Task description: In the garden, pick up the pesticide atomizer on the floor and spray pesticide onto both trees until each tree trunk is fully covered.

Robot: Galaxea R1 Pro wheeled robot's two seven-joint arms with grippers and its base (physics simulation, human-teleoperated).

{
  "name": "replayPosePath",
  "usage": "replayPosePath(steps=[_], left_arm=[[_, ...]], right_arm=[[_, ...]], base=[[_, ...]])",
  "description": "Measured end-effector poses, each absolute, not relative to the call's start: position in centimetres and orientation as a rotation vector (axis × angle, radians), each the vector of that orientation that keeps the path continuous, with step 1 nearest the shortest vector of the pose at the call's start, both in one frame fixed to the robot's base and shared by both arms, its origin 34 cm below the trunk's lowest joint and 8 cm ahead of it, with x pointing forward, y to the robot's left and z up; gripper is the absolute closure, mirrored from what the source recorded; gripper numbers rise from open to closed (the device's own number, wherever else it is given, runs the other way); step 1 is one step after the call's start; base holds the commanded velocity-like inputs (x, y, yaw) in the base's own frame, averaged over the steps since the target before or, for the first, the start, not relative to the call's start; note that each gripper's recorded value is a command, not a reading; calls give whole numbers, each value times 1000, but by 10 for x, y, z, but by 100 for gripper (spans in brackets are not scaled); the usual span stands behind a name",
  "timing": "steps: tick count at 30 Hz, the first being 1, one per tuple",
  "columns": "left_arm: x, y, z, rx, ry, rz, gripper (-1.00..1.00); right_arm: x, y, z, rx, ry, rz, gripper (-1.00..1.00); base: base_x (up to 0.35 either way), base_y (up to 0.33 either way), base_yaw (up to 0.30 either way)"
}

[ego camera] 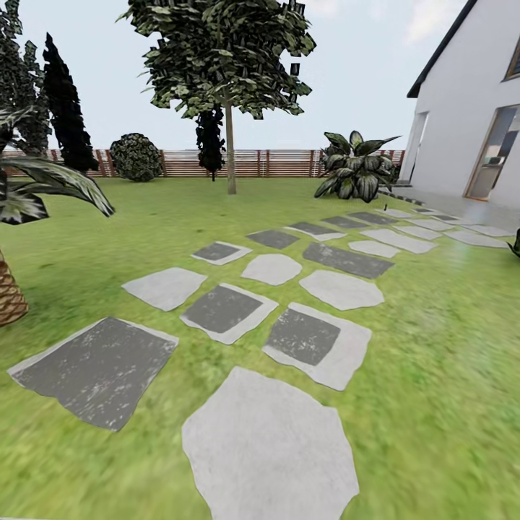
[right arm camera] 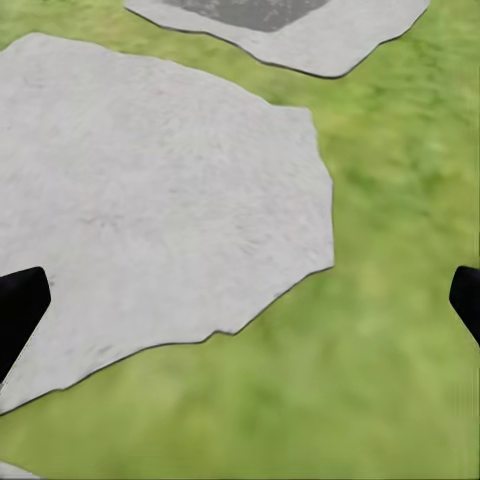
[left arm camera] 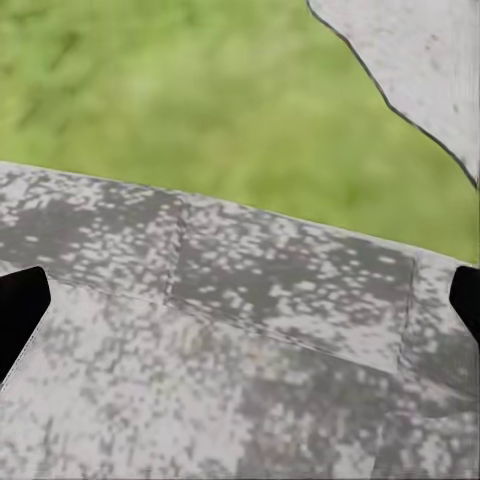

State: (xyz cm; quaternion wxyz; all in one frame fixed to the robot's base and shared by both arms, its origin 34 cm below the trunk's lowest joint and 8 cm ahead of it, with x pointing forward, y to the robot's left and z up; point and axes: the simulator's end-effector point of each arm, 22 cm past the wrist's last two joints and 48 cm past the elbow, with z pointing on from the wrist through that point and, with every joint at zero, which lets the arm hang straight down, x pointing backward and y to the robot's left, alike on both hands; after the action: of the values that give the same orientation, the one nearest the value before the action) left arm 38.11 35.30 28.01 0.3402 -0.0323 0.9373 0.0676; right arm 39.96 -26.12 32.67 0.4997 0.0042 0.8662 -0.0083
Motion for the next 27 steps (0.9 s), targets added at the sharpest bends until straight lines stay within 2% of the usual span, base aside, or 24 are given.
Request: replayPosePath(steps=[27], left_arm=[[371, 353, 271, -82, 2472, 179, -100]], right_arm=[[391, -260, 317, 11, 2127, -19, -100]], base=[[340, 0, 0]])
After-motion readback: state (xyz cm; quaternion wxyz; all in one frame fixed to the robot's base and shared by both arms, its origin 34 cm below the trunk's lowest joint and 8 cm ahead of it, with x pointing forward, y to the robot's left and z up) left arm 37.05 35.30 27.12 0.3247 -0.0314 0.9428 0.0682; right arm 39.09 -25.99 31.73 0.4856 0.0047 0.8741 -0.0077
